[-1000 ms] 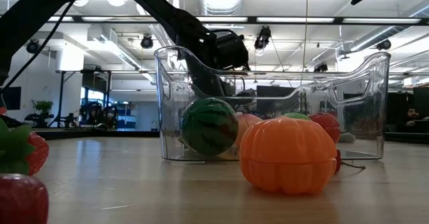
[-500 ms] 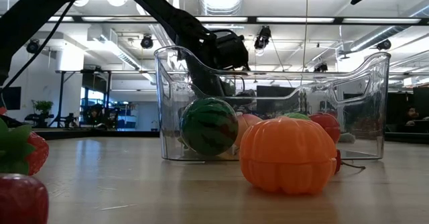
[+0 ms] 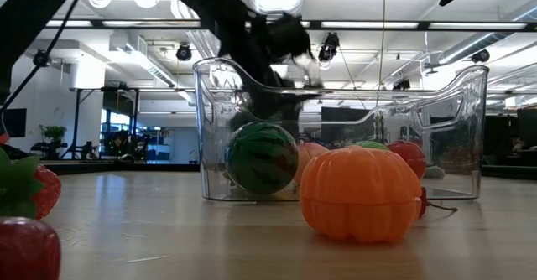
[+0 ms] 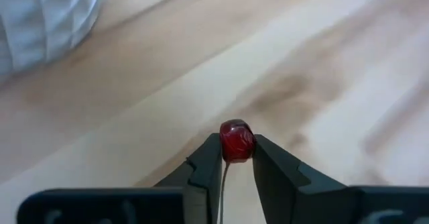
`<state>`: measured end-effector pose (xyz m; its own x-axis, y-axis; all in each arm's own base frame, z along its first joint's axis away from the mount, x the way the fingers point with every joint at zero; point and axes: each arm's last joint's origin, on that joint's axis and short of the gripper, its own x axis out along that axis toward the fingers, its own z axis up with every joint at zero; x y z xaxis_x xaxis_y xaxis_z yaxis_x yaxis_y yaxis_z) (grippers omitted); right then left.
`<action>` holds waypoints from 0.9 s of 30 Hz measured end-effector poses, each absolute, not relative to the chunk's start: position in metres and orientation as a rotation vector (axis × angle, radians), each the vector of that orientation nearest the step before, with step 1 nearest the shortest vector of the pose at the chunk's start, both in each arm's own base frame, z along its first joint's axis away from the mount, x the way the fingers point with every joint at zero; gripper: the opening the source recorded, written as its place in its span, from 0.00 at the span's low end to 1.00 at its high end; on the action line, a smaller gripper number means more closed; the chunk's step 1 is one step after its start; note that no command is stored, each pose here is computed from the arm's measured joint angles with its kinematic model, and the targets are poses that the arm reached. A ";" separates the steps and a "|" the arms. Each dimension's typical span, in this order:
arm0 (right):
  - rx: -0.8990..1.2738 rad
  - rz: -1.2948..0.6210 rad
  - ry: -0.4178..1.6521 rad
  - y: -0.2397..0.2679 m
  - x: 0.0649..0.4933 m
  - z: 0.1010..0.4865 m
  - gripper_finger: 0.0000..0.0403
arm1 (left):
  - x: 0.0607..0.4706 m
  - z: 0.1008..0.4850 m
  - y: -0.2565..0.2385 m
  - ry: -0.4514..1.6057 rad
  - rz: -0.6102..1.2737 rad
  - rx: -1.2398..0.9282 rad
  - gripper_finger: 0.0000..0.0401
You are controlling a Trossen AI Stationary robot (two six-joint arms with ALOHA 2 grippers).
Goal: Pick and placing Produce into tupperware
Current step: Put the cherry into the transparent bin
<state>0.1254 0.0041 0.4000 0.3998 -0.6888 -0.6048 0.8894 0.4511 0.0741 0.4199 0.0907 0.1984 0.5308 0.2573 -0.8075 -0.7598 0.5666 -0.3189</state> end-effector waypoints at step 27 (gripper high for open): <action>0.452 -0.967 0.818 0.017 0.163 0.372 0.87 | 0.361 0.338 -0.077 0.524 0.184 -0.690 0.16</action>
